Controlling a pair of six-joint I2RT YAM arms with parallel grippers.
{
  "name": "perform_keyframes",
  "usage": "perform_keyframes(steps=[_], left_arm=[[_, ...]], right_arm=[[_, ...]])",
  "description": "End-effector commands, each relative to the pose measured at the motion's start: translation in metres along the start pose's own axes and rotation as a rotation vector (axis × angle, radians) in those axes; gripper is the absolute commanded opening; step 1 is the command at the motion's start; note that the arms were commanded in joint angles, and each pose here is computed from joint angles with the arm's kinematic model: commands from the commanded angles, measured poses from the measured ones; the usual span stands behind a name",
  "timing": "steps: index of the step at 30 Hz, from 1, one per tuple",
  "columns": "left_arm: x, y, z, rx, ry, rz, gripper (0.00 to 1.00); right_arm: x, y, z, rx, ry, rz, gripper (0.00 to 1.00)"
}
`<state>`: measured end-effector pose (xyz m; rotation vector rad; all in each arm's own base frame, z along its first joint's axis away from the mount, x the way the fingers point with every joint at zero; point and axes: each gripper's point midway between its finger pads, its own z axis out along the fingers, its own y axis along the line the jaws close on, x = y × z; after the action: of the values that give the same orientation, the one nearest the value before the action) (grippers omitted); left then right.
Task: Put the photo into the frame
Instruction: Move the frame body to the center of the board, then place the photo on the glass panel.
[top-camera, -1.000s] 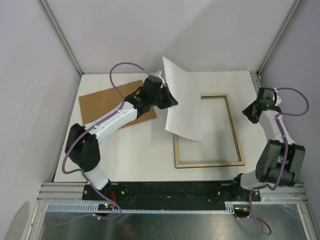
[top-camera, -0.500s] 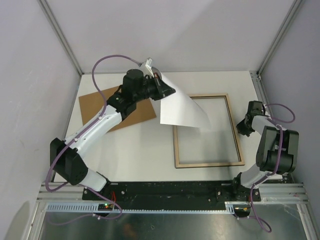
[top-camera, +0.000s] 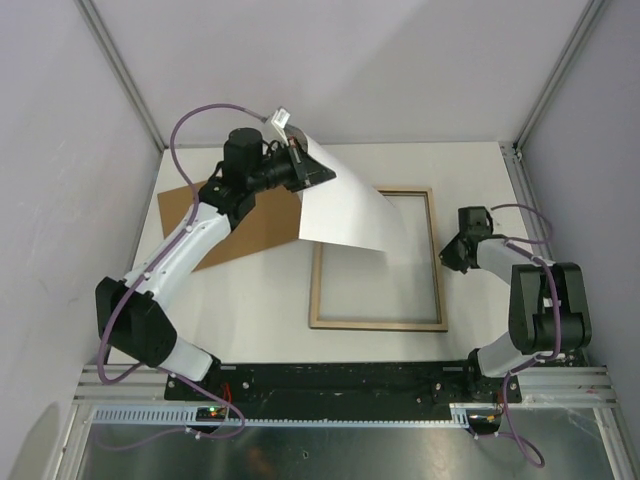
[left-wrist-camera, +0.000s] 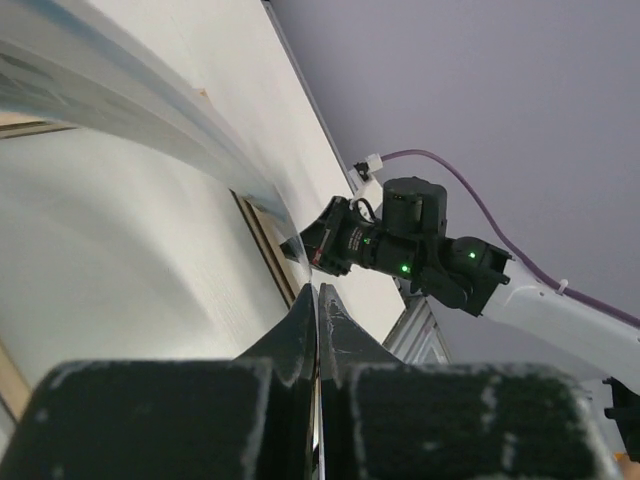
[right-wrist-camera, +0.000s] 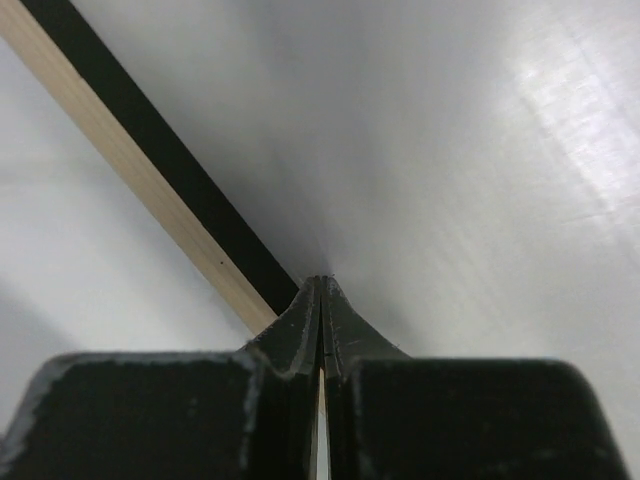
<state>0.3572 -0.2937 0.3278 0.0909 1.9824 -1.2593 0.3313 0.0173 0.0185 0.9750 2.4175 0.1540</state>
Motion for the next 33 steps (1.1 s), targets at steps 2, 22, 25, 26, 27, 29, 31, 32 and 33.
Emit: perform_keyframes(steps=[2,22,25,26,27,29,31,32,33], left_arm=[[-0.008,-0.03,-0.012,0.165,0.043,0.076,0.0],[0.072,0.018,-0.015,0.351,0.251,-0.153,0.0],[0.115,0.066,-0.018,0.256,0.307,-0.255,0.0],[0.125,0.079,-0.019,0.225,0.318,-0.282,0.0],[0.135,0.092,-0.021,0.197,0.331,-0.314,0.0],[0.147,0.111,-0.024,0.145,0.34,-0.337,0.0],[0.154,0.125,-0.023,0.088,0.347,-0.346,0.0],[0.155,0.132,-0.021,0.059,0.342,-0.343,0.0],[0.156,0.138,-0.021,0.028,0.338,-0.344,0.0]], right_arm=[[0.043,0.02,-0.005,-0.055,0.106,-0.019,0.0],[-0.034,0.023,-0.029,-0.214,0.026,0.093,0.01],[-0.031,0.025,-0.027,-0.224,0.039,0.086,0.0],[-0.03,0.026,-0.027,-0.228,0.043,0.082,0.0],[-0.029,0.027,-0.026,-0.231,0.046,0.077,0.0],[-0.029,0.029,-0.026,-0.239,0.049,0.069,0.0],[-0.026,0.031,-0.024,-0.244,0.057,0.064,0.0],[-0.025,0.032,-0.023,-0.248,0.06,0.06,0.0],[-0.024,0.033,-0.022,-0.249,0.065,0.057,0.0]])
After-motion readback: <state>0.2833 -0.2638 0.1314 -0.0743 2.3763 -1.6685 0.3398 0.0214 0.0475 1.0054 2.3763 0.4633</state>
